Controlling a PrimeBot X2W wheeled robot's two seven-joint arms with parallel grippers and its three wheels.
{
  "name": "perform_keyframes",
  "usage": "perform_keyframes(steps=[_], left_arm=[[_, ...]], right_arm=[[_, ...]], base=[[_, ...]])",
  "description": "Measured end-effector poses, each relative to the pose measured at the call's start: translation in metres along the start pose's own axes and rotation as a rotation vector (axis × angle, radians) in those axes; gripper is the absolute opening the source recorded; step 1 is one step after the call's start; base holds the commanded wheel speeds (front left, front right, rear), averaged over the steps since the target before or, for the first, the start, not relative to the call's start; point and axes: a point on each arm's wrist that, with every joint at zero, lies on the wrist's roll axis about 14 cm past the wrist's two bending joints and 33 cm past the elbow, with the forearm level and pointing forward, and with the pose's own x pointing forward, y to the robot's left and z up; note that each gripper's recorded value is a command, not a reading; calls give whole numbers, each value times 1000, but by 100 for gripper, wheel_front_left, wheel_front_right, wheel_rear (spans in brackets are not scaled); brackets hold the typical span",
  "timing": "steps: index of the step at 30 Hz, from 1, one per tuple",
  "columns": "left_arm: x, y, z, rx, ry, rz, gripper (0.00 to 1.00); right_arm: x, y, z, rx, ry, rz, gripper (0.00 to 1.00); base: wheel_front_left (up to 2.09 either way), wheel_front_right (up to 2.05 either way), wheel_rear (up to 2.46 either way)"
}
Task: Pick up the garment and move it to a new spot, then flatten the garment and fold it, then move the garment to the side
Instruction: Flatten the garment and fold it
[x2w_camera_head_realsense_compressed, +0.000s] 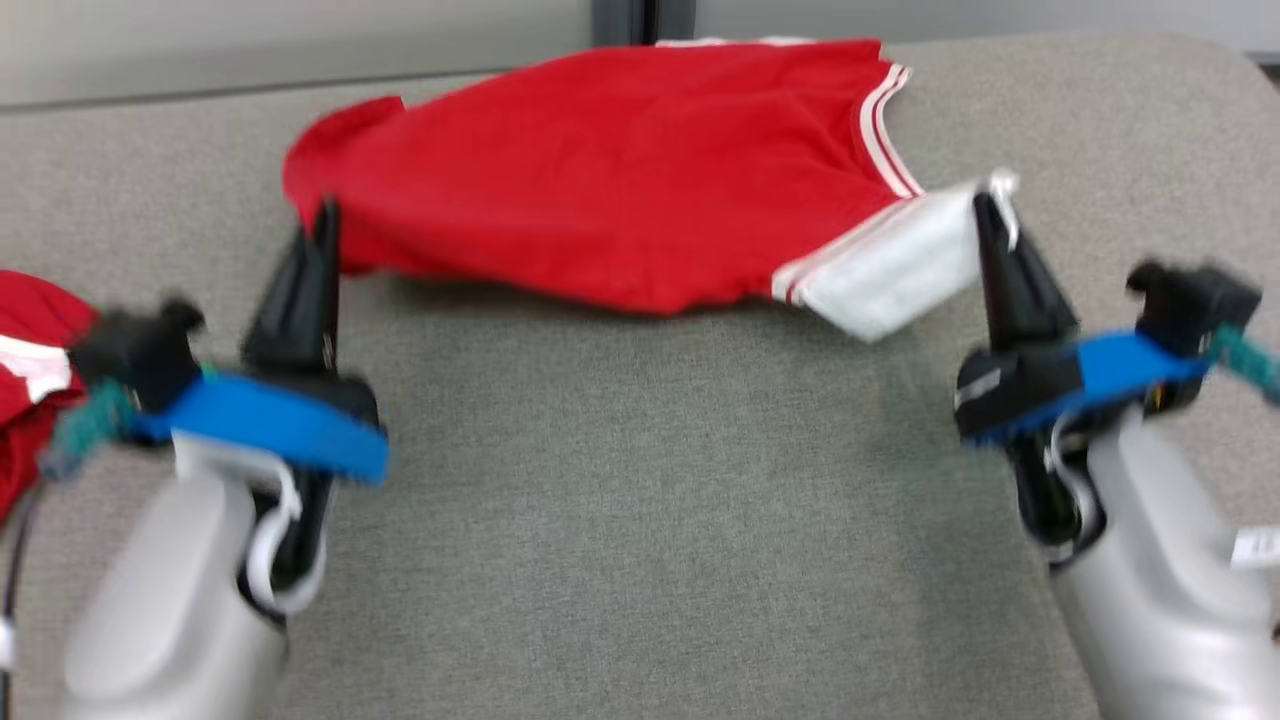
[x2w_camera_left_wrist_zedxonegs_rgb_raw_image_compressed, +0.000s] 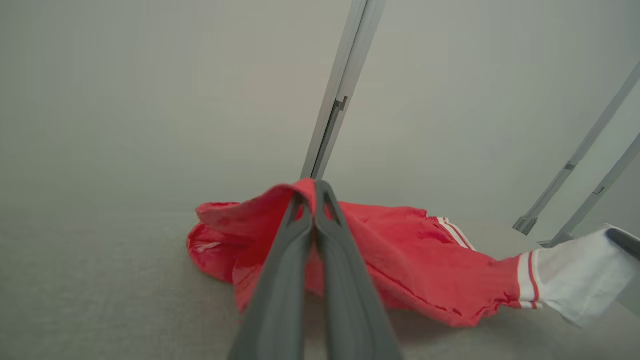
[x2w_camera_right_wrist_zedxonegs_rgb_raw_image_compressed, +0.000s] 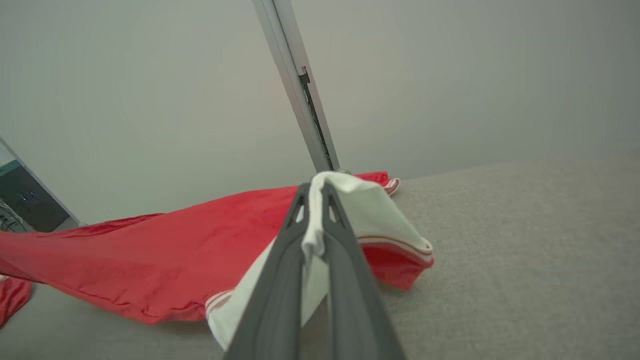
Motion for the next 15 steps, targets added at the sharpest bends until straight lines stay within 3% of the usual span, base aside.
perform_keyframes(steps=[7,15], left_arm=[[-76,-9,-33,-94,56,103,0],[-136,-6,-50,-171,71,237,0]], right_arm=[[-75,-4,-37,80,80,-61,0],[-146,-16,-49,115,135,-149,0]], base=[[0,0,0],[0,0,0]])
